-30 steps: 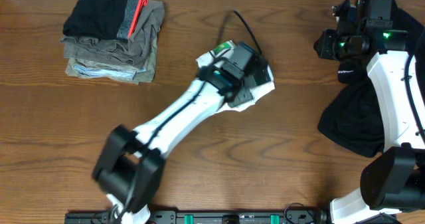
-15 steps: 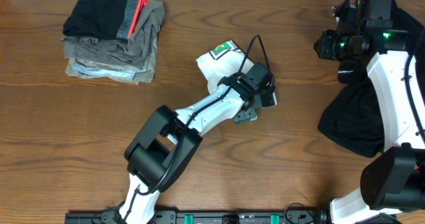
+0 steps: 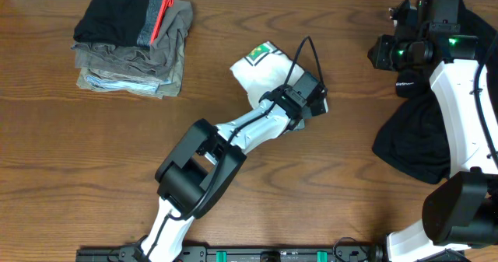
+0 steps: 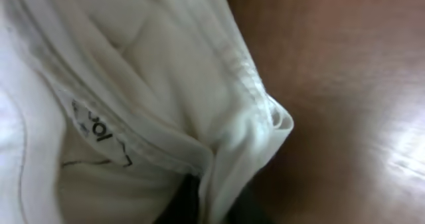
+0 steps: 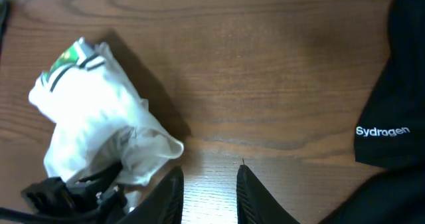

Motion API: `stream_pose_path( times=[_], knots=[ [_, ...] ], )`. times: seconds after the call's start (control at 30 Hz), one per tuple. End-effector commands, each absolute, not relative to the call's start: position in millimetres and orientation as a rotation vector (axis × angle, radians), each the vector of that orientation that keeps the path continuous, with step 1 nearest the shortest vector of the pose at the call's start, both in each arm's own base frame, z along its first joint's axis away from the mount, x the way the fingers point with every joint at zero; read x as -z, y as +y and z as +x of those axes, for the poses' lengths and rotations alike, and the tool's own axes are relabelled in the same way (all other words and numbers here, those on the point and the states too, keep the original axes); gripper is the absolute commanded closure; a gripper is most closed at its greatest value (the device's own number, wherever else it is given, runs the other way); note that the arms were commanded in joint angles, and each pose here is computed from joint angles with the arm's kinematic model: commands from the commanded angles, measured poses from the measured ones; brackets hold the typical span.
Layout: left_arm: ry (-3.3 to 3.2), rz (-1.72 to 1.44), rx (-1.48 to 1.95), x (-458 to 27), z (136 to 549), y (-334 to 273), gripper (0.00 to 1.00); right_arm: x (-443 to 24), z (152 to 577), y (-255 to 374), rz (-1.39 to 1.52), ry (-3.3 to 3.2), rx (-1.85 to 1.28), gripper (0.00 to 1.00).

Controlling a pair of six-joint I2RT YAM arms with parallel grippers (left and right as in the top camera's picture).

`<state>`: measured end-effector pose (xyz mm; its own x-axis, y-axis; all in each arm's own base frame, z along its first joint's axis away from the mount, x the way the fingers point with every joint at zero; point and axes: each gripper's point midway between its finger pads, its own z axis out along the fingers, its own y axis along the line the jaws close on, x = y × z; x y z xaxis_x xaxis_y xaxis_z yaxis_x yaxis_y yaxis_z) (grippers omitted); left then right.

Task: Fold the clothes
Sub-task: 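Lift the folded white shirt bundle with the left gripper toward the clothes stack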

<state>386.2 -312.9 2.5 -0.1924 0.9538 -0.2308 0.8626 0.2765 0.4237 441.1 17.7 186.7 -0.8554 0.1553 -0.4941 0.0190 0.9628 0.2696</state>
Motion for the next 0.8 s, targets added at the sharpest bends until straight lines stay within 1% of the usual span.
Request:
stream_pose_path(
  times=[0.0, 0.07, 0.13, 0.2, 0.37, 0.57, 0.77],
  knots=[
    [2.178, 1.652, -0.39, 34, 385, -290, 0.94, -185, 440, 15, 0.104, 2.585, -0.335, 0.75],
    [2.171, 1.609, -0.411, 30, 392, -290, 0.94, -185, 440, 15, 0.104, 2.585, -0.335, 0.75],
    [2.177, 1.492, -0.508, 21, 405, -283, 0.94, -185, 440, 15, 0.104, 2.585, -0.334, 0.75],
    [2.163, 1.444, -0.595, 12, 413, -275, 0.94, -184, 440, 15, 0.105, 2.587, -0.334, 0.75],
    [2.125, 1.319, -0.72, -30, 431, -257, 0.94, -185, 440, 13, 0.101, 2.583, -0.33, 0.75],
    [2.079, 1.106, -0.699, -103, 459, -232, 0.94, -185, 441, 13, 0.101, 2.582, -0.329, 0.75],
    [1.98, 0.817, -0.665, -187, 492, -193, 0.94, -185, 441, 13, 0.1, 2.579, -0.33, 0.75]
  ],
)
